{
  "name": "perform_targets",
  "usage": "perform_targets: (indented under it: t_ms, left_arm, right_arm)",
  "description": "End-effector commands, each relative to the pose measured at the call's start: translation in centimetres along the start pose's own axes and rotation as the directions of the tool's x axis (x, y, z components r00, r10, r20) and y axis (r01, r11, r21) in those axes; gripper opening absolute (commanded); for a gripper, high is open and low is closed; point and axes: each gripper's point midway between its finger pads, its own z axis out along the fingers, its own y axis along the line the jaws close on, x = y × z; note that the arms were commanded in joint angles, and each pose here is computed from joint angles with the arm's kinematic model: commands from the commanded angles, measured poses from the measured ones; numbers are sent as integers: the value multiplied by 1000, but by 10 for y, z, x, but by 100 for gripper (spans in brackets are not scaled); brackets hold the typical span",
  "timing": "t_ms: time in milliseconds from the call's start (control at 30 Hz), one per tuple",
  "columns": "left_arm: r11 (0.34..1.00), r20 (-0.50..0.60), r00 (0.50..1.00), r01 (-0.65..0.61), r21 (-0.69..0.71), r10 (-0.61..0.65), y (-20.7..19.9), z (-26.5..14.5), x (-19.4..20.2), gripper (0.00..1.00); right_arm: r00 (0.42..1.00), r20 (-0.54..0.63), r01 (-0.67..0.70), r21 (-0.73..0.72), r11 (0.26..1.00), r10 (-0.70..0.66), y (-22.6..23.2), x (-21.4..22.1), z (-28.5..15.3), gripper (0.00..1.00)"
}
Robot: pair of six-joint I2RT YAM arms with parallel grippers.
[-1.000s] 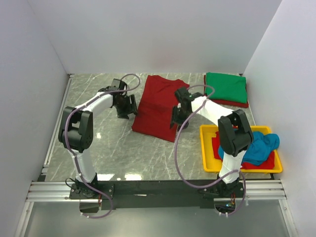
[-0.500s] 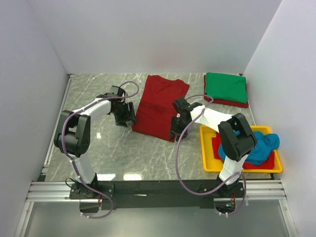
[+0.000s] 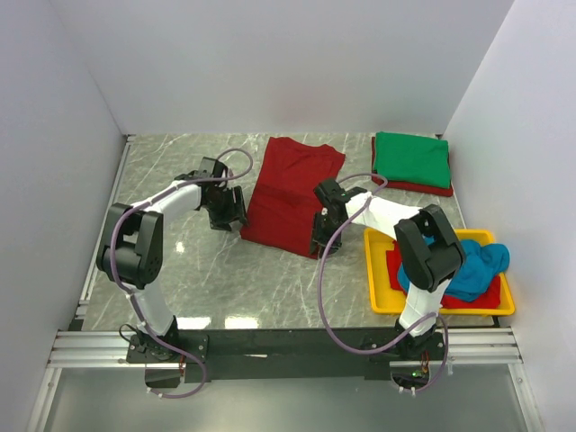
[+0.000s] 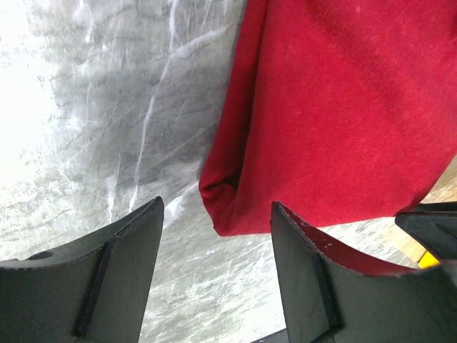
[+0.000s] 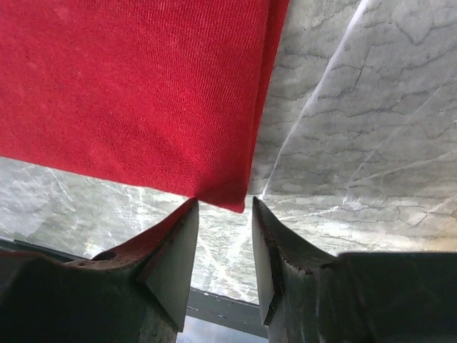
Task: Fold and stack the t-shirts
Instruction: Fold the tshirt
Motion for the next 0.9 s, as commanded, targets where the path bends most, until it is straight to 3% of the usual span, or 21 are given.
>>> perform_targets:
  t_ms: [0,167,533,867]
  left_arm:
    - [999,38,999,-14,41,12,-9,-11,-3,67]
    - [999,35,999,-10,42,9,-9,-11,-1,67]
    - [1000,22,1000,11,25,-11,-10,-3,0,61]
    - [997,-23,999,45,-59,-46,6,7,7,50]
  right_arm:
    - [1000,8,10,-2,1000,-10,2,-2,6,42]
    - [1000,-2,12,14,1000,-12,-1,-1,9,38]
    - [1000,-20,8,30,1000,-7,-6,3,15,15]
    - [1000,-17,8,36,999,-7,-7,2,13,14]
